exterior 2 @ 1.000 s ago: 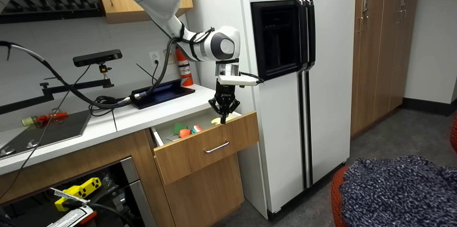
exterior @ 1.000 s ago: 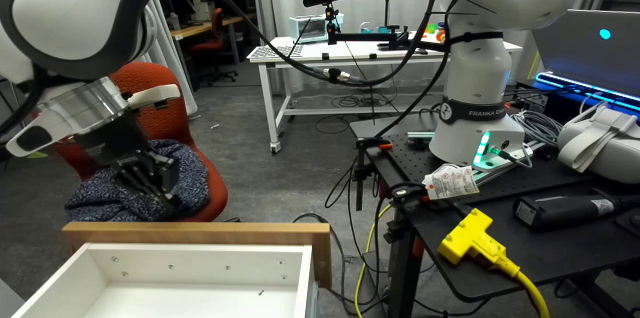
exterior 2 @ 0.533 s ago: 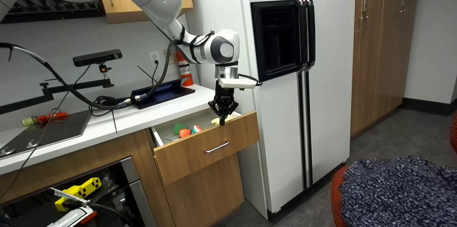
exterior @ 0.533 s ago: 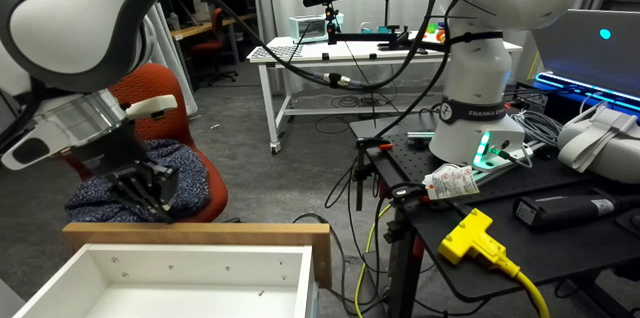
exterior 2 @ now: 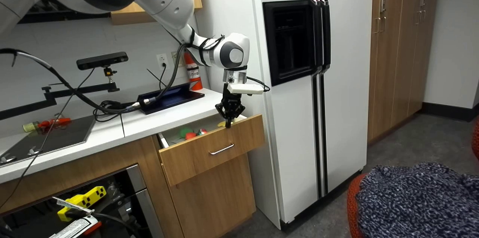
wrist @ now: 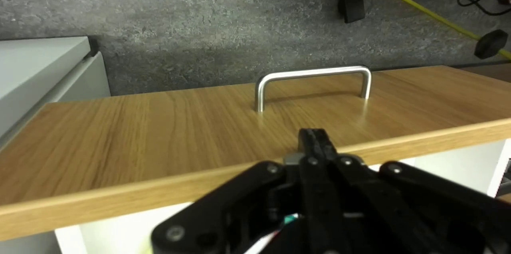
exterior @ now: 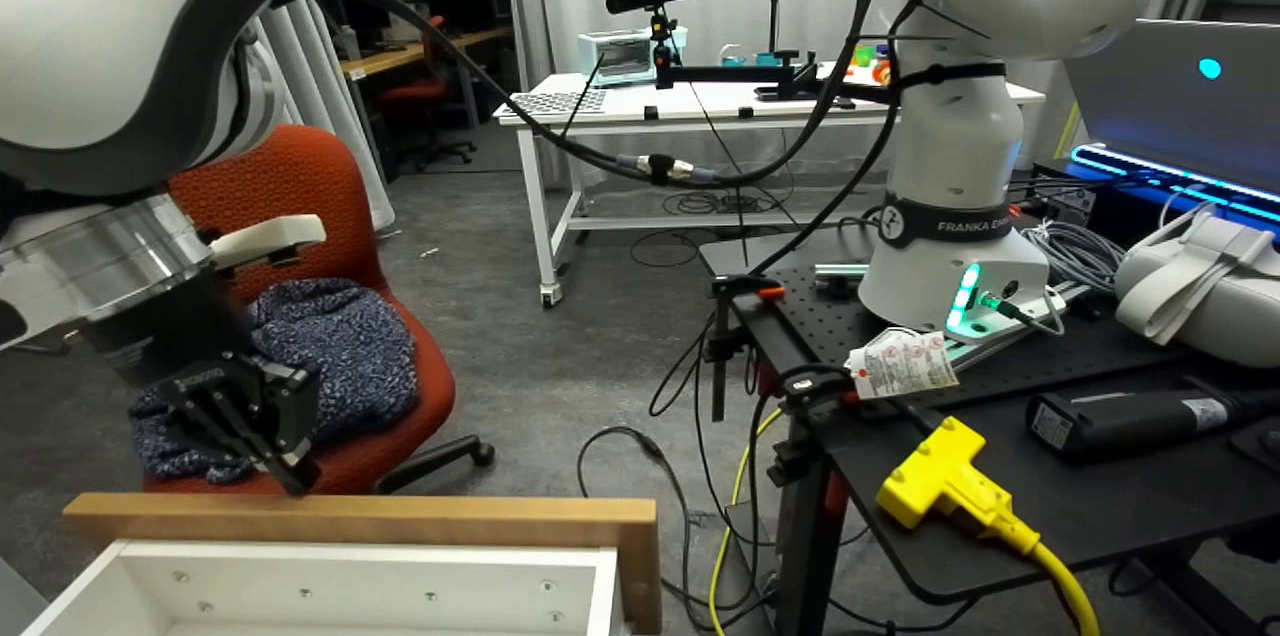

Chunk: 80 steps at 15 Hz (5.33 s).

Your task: Close the kitchen drawer

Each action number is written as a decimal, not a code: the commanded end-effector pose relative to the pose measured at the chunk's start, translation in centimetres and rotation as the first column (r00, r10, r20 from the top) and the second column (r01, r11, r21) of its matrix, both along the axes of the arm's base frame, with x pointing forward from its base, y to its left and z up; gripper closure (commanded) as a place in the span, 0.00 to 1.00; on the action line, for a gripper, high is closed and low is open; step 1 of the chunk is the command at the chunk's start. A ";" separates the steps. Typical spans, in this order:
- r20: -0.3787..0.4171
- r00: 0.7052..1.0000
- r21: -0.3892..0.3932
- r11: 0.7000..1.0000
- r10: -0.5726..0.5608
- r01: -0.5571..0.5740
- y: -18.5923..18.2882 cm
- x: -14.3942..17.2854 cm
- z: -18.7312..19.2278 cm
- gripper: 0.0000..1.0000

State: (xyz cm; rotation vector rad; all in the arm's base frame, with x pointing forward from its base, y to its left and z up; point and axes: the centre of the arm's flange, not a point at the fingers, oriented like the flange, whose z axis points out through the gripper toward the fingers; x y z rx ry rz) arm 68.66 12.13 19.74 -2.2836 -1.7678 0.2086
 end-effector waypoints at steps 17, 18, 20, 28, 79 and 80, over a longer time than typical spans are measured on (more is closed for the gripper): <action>0.244 0.958 0.233 0.951 0.147 -0.205 5.7 10.2 -1.5 1.00; 0.250 0.957 0.259 0.942 0.147 -0.212 6.2 10.3 -1.6 1.00; 0.247 0.961 0.311 0.929 0.125 -0.201 6.7 10.4 -1.9 1.00; 0.269 0.962 0.438 0.883 0.052 -0.170 7.9 11.1 -2.0 1.00; 0.233 0.956 0.010 0.983 0.177 -0.184 7.7 -10.7 14.2 0.99; 0.233 0.956 0.010 0.983 0.176 -0.184 7.7 -10.8 14.2 1.00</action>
